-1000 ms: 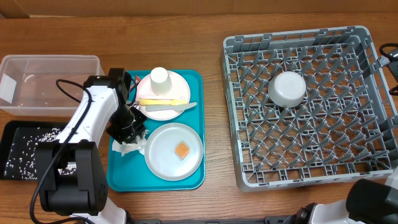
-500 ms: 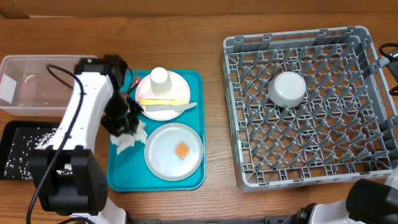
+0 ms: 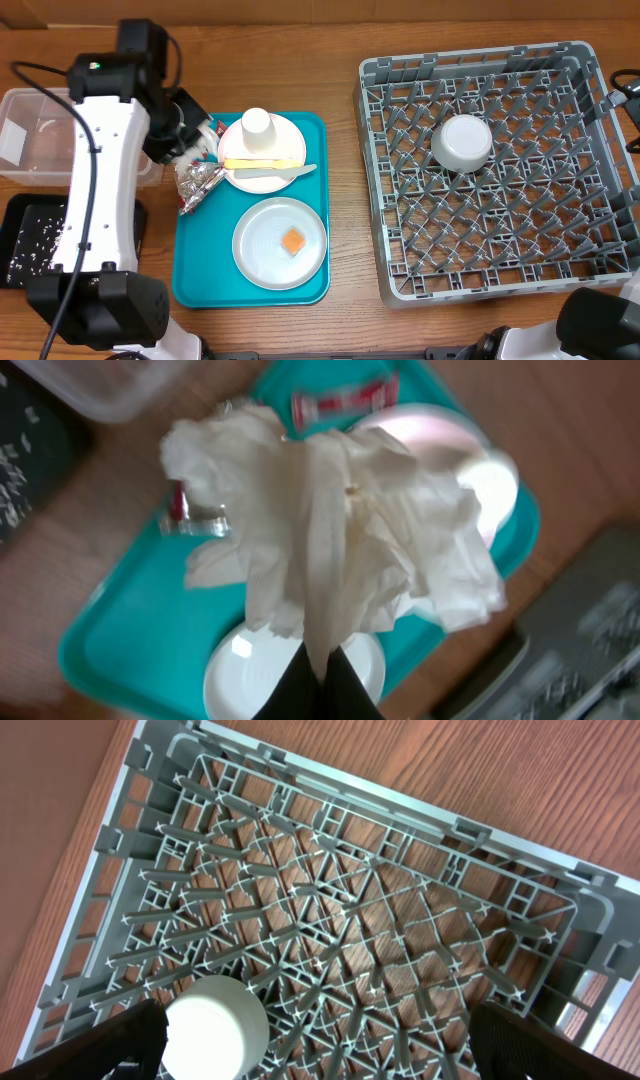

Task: Sort waste into correct bins and load items into the dishwasher rack
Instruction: 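Lift the tissue left and release it into the clear plastic bin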

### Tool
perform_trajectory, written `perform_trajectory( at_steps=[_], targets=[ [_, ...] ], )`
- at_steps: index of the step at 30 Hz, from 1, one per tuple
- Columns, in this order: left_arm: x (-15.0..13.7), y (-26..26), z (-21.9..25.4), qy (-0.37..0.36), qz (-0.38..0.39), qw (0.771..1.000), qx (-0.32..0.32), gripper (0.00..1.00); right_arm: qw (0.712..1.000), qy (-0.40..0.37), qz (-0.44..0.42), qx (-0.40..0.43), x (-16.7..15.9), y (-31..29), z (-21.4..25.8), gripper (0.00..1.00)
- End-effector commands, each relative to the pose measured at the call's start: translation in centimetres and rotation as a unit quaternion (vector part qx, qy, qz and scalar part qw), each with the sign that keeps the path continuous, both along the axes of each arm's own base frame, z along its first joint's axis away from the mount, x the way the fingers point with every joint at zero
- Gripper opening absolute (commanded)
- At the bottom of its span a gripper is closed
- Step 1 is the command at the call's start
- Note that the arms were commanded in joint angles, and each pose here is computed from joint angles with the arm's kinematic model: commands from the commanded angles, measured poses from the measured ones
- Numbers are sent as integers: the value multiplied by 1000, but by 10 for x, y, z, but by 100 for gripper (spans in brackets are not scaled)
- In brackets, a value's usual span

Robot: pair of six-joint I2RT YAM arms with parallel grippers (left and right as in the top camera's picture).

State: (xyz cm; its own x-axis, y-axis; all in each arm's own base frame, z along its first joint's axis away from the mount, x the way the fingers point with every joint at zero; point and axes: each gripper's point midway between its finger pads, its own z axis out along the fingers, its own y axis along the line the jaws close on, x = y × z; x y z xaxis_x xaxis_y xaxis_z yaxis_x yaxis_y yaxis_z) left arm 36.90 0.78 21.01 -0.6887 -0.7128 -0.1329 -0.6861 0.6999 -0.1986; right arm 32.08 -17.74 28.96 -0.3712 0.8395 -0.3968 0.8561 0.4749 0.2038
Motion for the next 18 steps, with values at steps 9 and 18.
perform_trajectory(
  at_steps=[9, 18],
  targets=[
    [31, 136, 25, -104, 156, 976, 108, 4, 1000, -6, -3, -1, 1, -1, 3, 100],
    [51, 198, -6, -84, 170, 961, 199, 47, 1000, -6, -3, -1, 1, -1, 3, 100]
  ],
)
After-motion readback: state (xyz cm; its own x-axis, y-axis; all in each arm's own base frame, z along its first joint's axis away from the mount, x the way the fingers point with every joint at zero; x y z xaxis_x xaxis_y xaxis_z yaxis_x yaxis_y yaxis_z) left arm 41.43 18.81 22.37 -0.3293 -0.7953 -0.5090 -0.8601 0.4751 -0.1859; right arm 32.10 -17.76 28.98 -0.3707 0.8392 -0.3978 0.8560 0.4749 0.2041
